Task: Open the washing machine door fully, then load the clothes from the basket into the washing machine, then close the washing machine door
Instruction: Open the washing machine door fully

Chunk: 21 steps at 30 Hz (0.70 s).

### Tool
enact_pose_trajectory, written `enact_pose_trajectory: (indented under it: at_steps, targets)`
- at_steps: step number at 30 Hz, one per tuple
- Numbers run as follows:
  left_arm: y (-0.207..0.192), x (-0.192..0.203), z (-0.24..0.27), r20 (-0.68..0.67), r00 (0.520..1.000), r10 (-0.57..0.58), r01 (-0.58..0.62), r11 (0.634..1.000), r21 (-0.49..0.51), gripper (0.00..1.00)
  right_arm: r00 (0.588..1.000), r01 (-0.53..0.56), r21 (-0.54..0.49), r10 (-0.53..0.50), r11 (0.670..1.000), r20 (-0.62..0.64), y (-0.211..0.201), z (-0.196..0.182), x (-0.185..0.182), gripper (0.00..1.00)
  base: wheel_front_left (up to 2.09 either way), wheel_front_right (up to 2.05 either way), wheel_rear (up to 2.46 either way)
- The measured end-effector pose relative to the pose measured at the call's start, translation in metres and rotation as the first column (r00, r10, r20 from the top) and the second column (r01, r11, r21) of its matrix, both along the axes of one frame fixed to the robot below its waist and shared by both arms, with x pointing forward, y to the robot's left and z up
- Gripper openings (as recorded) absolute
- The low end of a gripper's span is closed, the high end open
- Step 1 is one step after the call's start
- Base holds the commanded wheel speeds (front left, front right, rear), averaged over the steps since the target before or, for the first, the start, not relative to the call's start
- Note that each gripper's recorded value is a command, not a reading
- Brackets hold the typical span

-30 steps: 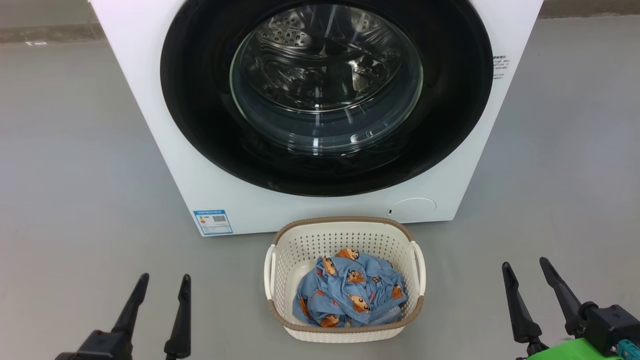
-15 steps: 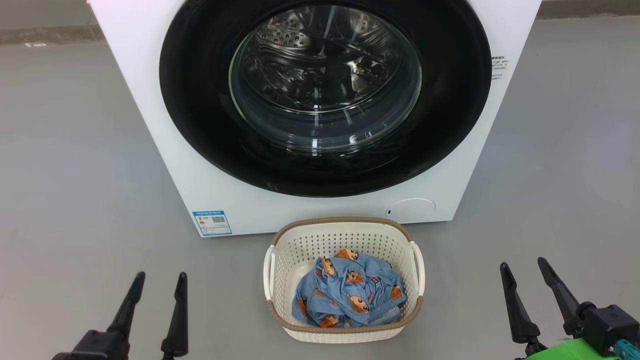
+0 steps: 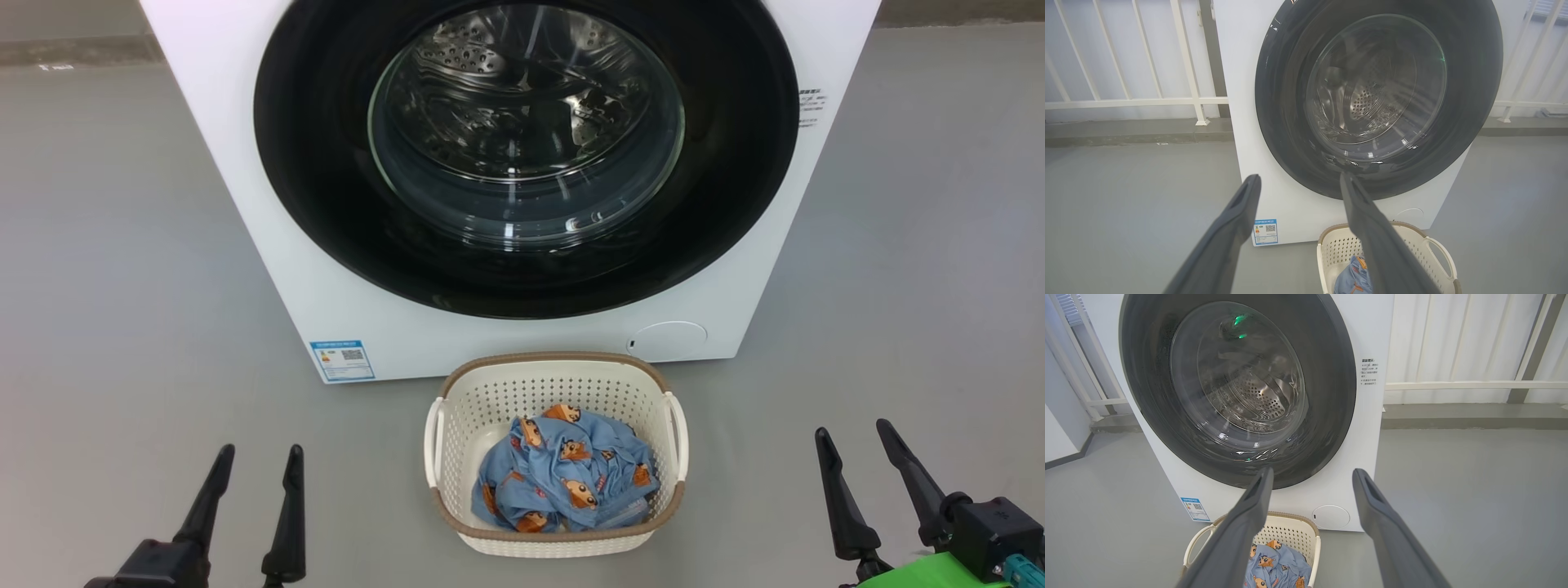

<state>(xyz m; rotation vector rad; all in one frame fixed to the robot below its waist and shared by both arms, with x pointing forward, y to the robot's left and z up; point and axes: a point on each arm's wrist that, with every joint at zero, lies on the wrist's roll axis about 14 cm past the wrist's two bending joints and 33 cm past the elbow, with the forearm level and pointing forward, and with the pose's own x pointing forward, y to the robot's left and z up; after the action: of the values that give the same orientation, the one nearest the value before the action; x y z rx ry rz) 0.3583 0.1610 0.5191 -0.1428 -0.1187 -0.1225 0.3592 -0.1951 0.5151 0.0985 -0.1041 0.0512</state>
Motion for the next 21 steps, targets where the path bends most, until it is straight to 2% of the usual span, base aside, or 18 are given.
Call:
enact_pose_trajectory:
  at_steps: [5, 16, 21]
  targets:
    - [0.001, 0.0, -0.001, -0.002, 1.0, 0.002, -0.002, 1.0, 0.001, 1.0, 1.0, -0.004, 0.001, 0.004, 1.0, -0.003, 0.001, -0.001, 0.0, 1.0, 0.88, 0.88, -1.76]
    - [0.0, 0.002, -0.006, -0.017, 1.0, 0.0, 0.0, 1.0, 0.001, 1.0, 1.0, -0.003, 0.001, 0.003, 1.0, -0.017, 0.001, -0.006, 0.002, 1.0, 1.22, 1.22, -2.43]
    - [0.013, 0.004, -0.001, -0.004, 0.999, 0.044, -0.044, 0.999, -0.011, 1.0, 1.0, -0.002, 0.0, 0.002, 1.0, -0.023, 0.001, -0.008, 0.003, 1.0, 1.09, 1.09, -2.17]
